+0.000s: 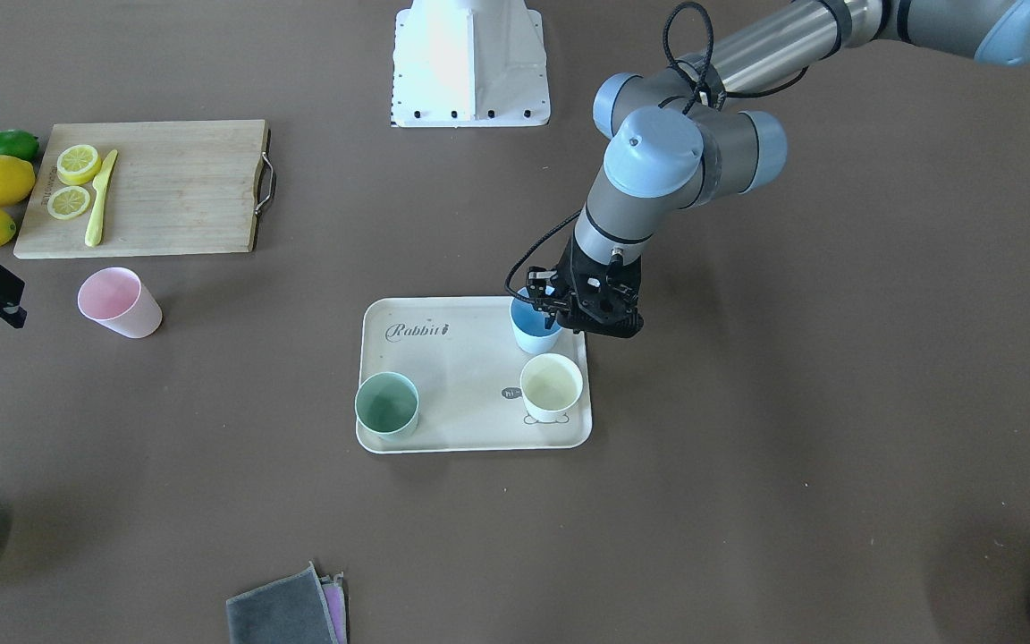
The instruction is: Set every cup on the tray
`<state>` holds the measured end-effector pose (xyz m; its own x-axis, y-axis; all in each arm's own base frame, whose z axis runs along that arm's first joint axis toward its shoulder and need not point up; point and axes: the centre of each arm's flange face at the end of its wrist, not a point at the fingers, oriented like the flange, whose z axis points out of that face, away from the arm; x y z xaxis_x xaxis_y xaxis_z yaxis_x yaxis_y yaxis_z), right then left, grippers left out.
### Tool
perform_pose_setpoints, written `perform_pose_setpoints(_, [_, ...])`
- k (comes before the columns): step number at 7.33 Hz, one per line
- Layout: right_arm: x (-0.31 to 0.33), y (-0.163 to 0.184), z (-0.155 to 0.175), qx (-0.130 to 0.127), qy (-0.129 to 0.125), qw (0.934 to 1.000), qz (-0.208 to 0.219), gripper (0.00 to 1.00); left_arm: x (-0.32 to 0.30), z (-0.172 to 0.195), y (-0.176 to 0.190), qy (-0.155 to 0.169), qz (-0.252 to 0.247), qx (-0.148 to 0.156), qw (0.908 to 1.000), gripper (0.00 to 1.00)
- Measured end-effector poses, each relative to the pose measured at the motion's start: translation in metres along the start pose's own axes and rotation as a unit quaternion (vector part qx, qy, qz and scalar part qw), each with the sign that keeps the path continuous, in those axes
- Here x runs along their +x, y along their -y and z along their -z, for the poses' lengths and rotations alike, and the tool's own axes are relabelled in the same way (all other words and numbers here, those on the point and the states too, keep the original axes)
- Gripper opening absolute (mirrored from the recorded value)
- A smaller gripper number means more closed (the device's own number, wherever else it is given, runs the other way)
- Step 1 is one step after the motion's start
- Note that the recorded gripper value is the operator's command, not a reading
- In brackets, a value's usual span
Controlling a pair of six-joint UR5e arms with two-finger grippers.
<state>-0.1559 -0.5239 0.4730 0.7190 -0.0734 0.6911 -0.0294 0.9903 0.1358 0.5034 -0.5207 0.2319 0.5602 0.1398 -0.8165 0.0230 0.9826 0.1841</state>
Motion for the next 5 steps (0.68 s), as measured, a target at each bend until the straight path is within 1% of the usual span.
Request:
perform_pose_setpoints(1, [0.005, -0.009, 0.001, -0.002, -0.001, 1.0000, -0.004, 0.99, -0.007, 0.024, 0.013, -0.006, 0.005, 0.008, 0.9999, 0.97])
perform_pose_setpoints(2, [0.012, -0.021, 0.001, -0.005, -0.004, 0.9999, -0.010, 0.99, -0.025, 0.057, 0.031, -0.007, 0.010, 0.008, 0.9999, 0.97])
perform_pose_setpoints(3, [0.017, -0.034, -0.002, -0.007, -0.004, 0.9998, -0.016, 0.99, -0.054, 0.094, 0.049, -0.003, 0.003, 0.005, 1.0000, 0.97])
perform_pose_setpoints(4, [0.020, -0.050, -0.010, -0.003, 0.004, 0.9998, -0.020, 0.99, -0.088, 0.126, 0.063, 0.006, -0.011, 0.003, 0.9999, 0.97])
perform_pose_setpoints(5, [0.014, -0.069, -0.022, 0.002, 0.019, 0.9994, -0.029, 0.99, -0.121, 0.148, 0.073, 0.017, -0.025, 0.004, 0.9995, 0.97])
